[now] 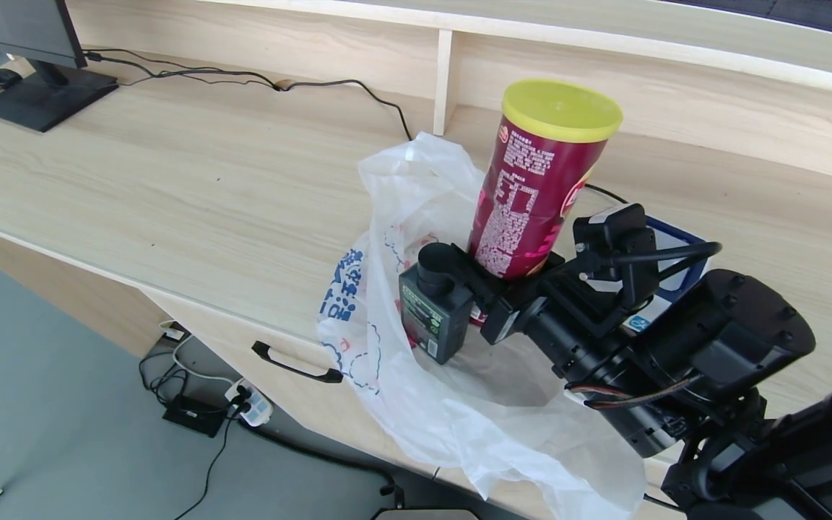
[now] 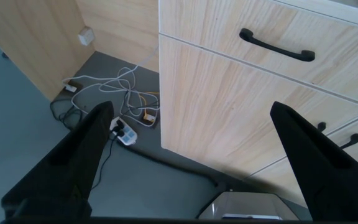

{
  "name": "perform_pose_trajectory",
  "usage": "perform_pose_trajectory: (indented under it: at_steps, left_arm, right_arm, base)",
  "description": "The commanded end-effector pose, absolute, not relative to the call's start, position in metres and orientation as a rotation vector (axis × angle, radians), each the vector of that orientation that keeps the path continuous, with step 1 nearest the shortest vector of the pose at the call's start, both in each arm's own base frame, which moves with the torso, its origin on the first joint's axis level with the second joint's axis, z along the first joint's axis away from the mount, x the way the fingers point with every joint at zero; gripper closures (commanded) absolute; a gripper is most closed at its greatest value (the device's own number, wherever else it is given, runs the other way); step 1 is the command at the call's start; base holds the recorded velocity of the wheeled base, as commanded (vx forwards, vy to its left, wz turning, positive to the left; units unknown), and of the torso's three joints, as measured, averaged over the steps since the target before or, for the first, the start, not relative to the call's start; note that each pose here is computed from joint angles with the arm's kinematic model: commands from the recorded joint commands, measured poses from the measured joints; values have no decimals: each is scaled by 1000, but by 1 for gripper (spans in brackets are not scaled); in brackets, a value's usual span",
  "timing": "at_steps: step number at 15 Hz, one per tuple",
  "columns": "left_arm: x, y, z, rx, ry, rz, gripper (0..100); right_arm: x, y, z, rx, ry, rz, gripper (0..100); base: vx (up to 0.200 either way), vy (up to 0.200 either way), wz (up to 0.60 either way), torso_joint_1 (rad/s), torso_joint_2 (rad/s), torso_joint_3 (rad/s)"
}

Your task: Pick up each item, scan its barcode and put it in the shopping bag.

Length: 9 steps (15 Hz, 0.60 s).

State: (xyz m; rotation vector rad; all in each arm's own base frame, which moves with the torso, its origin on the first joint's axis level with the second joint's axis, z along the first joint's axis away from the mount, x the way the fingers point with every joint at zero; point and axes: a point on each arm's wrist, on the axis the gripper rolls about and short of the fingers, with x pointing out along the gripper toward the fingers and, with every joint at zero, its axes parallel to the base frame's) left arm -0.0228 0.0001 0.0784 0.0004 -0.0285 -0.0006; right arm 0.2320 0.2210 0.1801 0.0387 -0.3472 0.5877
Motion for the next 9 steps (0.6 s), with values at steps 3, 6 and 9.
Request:
perform_pose_trajectory:
  at_steps: [3, 6, 9]
  left_arm:
    - [-23, 0, 79, 0, -28, 0, 0]
    - [-23, 0, 79, 1, -28, 0, 0]
    - [-23, 0, 79, 0, -28, 0, 0]
  right_arm:
    - [232, 222, 178, 35, -341, 589, 100]
    - [234, 223, 180, 47, -347, 589, 0]
    - [236, 220, 181, 54, -349, 580, 0]
  base:
    - [0, 0, 0, 0, 0, 0]
    - [0, 0, 0, 0, 0, 0]
    - [0, 0, 0, 0, 0, 0]
